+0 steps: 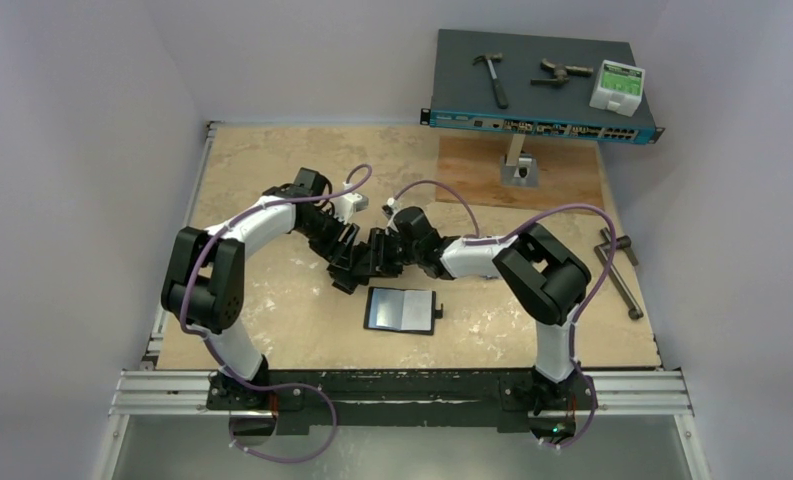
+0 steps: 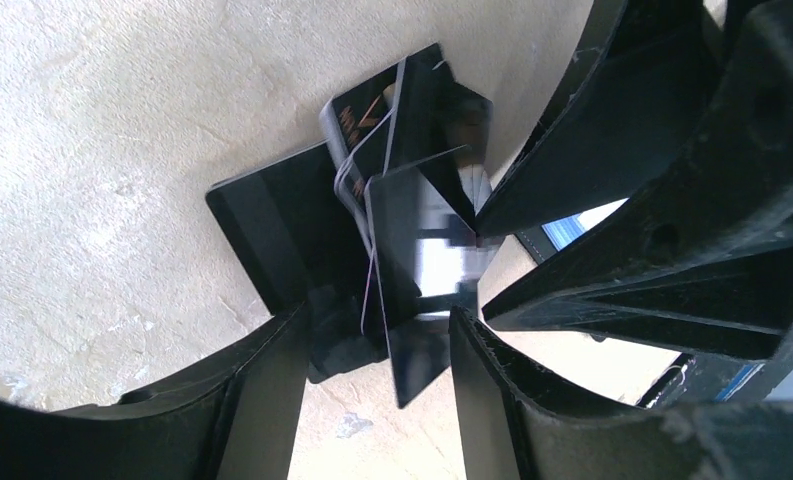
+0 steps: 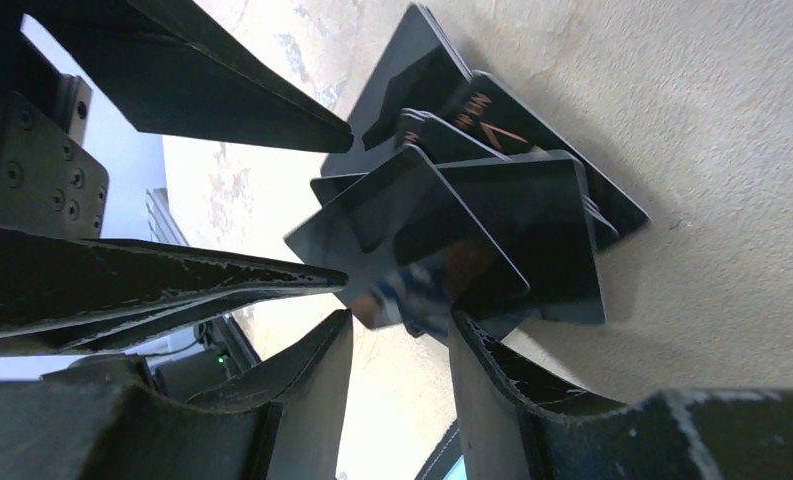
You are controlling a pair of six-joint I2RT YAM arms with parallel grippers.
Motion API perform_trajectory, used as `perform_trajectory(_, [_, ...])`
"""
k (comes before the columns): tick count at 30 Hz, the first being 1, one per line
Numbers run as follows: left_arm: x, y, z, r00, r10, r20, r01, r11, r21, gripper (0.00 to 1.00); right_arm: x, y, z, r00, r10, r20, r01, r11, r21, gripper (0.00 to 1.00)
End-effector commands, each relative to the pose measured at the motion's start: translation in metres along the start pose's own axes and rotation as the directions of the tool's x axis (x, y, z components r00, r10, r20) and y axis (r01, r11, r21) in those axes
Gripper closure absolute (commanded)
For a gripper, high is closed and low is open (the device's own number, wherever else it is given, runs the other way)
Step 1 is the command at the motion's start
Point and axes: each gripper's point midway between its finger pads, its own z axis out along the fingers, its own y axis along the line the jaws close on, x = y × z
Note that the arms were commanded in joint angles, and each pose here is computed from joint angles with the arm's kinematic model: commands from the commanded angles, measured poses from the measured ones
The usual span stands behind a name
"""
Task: Put the credit cards into the card holder
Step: Pick up the credit card from the center of the board.
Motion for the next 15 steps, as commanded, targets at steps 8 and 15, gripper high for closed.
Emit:
perform_trajectory(8, [-0.009, -0.001, -0.012, 0.999, 0.017, 0.036, -0.016, 1.000, -0.011, 0.56, -0.016, 0.034, -0.005, 0.999, -0.043, 0.030, 0.045, 0.997, -0.070, 0.60])
perform_trajectory(15, [-0.014, -0.007, -0.017, 0.999, 0.030, 0.036, -0.031, 0.999, 0.024, 0.81, -0.007, 0.026, -0.004, 1.000, -0.029, 0.009, 0.030, 0.998, -0.064, 0.60])
